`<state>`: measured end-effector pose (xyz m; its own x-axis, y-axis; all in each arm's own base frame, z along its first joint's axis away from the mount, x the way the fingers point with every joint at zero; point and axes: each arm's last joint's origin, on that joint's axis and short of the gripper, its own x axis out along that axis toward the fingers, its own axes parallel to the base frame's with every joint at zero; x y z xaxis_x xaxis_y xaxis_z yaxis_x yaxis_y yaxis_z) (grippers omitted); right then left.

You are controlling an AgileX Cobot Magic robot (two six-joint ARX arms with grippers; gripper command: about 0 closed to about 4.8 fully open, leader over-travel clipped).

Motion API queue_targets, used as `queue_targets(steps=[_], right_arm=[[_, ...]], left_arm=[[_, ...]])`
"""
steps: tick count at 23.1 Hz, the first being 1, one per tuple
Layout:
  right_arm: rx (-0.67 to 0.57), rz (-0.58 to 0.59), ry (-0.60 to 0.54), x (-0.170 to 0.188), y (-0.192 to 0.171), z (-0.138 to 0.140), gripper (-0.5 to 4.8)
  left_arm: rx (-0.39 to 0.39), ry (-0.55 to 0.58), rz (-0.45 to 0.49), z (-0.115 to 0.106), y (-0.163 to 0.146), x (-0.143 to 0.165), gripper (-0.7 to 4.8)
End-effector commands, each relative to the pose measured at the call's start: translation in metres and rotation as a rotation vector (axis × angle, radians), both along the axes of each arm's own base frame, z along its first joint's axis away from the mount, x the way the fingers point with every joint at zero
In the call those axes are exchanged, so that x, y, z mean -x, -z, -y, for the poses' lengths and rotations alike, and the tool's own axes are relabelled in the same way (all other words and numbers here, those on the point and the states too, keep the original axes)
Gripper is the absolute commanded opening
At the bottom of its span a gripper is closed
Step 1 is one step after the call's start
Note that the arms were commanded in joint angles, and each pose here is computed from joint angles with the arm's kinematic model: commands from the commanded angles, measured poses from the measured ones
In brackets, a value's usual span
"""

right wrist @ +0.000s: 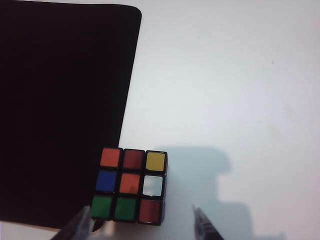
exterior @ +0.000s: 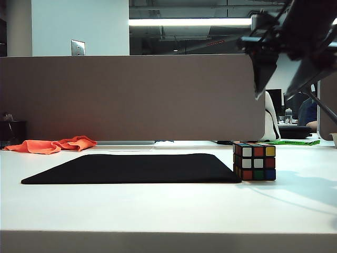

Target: Pick up the cube on the right side of the mouse pad, then place it in the center of the mouse pad.

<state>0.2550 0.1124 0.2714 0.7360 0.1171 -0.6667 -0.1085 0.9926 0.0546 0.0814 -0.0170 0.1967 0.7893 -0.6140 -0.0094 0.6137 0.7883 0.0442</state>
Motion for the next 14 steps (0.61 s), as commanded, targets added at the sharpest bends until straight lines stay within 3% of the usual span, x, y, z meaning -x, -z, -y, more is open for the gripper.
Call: queue_targets(steps=[1, 5, 9, 11, 14], right_arm=[[-0.053, -0.036, 0.057, -0.009, 0.006, -0.005, 3.13], [-0.041, -0.093, 0.044, -0.018, 0.02, -0.009, 3.82], [-0.038, -0.11, 0.04, -0.021, 0.025, -0.011, 3.98], [-0.042, -0.103, 0.039, -0.021, 0.025, -0.011, 4.79], [-0.059, -0.11, 0.02, -0.021, 0.024, -0.012, 4.79]], left_arm=[[0.002, -0.023, 0.015, 0.0, -0.003, 0.0, -0.06], [0.002, -0.022, 0.015, 0.0, -0.003, 0.0, -0.06], [0.002, -0.022, 0.015, 0.0, -0.003, 0.0, -0.06], [0.003, -0.022, 0.014, 0.0, -0.003, 0.0, -0.06], [0.003, -0.021, 0.014, 0.0, -0.003, 0.0, -0.06]])
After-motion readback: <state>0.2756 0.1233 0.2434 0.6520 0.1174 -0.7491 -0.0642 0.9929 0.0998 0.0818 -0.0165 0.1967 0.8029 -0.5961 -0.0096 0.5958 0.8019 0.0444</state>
